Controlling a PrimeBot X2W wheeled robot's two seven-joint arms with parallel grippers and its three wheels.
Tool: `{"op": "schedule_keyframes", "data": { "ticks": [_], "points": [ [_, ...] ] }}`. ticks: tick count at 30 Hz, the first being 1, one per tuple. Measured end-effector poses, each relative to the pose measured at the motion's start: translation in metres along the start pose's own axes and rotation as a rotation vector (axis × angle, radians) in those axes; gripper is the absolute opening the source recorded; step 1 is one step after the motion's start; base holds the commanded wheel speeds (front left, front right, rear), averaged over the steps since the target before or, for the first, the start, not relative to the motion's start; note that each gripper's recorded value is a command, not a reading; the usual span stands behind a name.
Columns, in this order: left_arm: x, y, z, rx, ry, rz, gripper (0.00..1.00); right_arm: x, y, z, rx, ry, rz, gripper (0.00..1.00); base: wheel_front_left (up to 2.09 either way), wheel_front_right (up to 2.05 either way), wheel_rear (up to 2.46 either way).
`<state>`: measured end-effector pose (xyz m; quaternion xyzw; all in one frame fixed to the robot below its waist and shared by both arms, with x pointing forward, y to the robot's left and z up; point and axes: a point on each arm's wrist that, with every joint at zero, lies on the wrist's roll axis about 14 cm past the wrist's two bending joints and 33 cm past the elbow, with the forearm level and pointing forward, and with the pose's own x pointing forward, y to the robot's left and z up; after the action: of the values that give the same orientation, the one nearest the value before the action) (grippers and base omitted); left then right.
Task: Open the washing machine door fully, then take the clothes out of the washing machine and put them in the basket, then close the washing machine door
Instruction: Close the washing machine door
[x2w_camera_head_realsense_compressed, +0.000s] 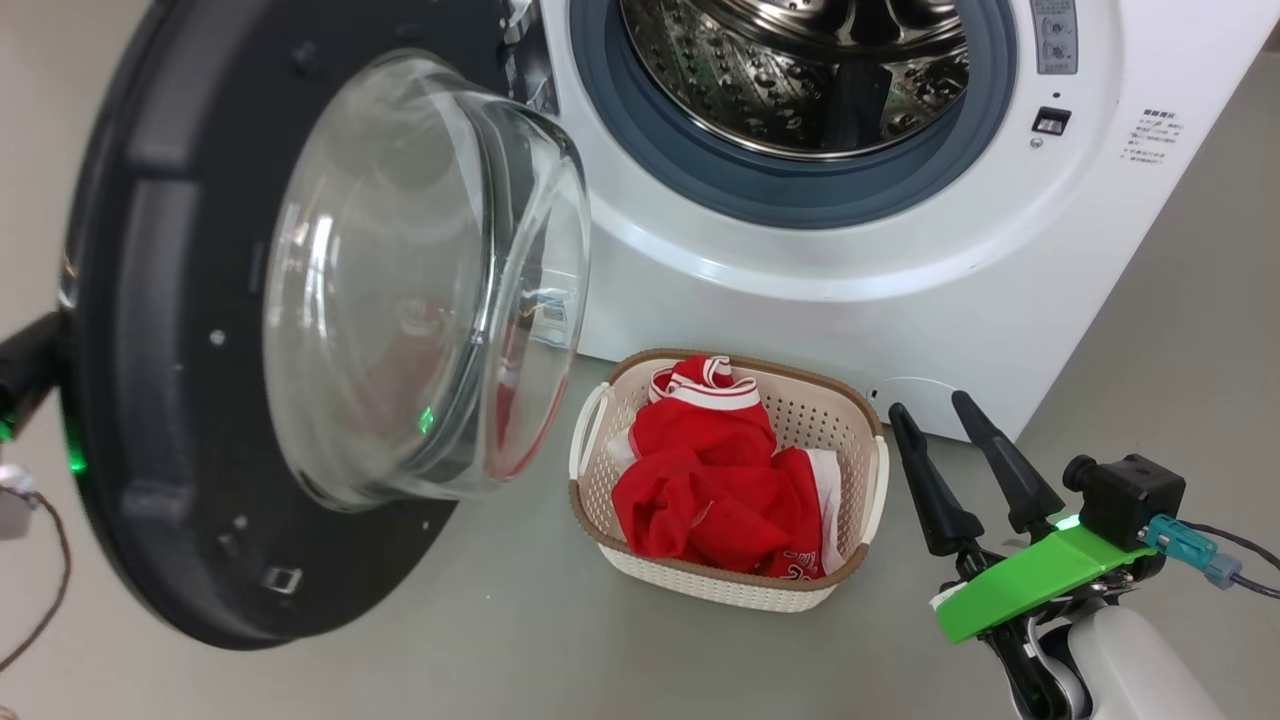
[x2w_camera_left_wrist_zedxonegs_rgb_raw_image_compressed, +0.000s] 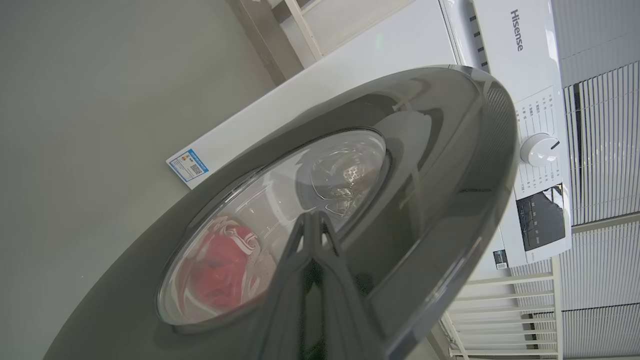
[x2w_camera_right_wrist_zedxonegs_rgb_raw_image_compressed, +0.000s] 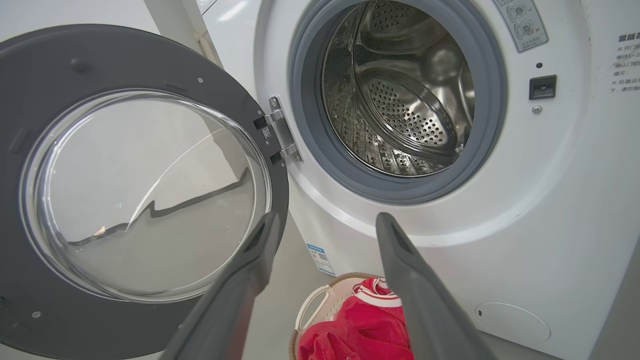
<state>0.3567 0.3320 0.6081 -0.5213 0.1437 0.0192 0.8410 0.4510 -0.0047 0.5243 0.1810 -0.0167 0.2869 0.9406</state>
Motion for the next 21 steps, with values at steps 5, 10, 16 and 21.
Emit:
{"op": "schedule_keyframes", "data": {
  "ticks": [5,10,16,21],
  "points": [
    [-0.002,-0.013,-0.02,0.027,0.06,-0.029,0.0,-0.001,0.003,0.004,0.0,-0.01,0.003,1.0,0.0,0.0,0.0],
    [0.003,-0.024,-0.037,0.035,0.107,-0.052,0.0,-0.002,0.002,0.004,0.0,-0.011,-0.001,1.0,0.0,0.0,0.0],
    [0.009,-0.034,-0.052,0.041,0.141,-0.082,0.0,-0.007,-0.002,0.006,-0.005,-0.013,-0.014,1.0,0.0,0.0,0.0],
    [0.016,-0.049,-0.065,0.056,0.176,-0.123,0.0,-0.013,-0.009,0.012,-0.015,-0.025,-0.038,1.0,0.0,0.0,0.0]
  ]
}}
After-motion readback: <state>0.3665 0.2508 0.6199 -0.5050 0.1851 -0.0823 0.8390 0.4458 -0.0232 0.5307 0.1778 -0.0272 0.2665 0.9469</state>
